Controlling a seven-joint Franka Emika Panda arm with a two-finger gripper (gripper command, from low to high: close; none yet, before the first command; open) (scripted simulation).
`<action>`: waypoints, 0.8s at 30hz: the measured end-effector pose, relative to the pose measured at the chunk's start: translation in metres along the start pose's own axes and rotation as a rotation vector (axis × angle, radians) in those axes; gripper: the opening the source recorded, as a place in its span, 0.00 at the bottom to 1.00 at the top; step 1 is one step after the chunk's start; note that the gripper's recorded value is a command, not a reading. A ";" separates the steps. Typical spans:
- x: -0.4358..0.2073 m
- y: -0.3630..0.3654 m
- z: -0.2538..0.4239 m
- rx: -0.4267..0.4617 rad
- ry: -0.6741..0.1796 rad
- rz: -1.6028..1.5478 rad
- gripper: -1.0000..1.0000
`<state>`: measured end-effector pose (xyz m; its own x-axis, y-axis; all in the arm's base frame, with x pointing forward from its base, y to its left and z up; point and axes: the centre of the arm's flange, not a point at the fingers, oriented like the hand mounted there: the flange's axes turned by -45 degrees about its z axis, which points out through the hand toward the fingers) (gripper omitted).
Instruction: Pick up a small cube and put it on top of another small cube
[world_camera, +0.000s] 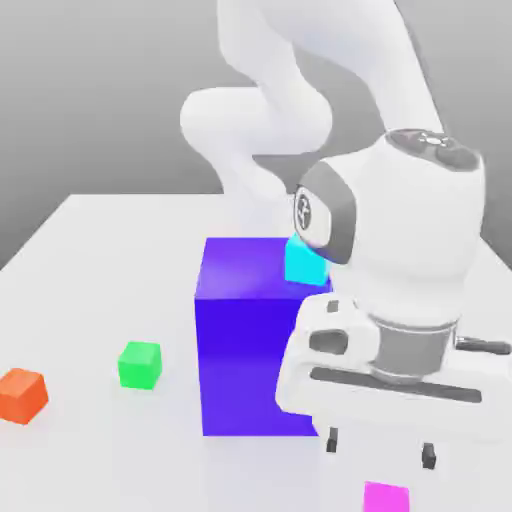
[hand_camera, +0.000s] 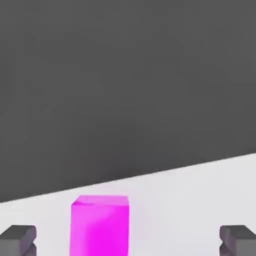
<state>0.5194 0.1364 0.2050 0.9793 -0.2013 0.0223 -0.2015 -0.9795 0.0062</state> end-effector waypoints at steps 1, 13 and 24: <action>-0.002 -0.002 0.015 0.004 -0.011 0.003 0.50; -0.005 -0.005 0.062 0.009 -0.021 0.007 0.00; -0.007 0.146 -0.026 -0.050 0.034 0.328 0.00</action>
<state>0.4821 -0.0048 0.2316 0.8609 -0.5046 0.0648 -0.5075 -0.8606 0.0419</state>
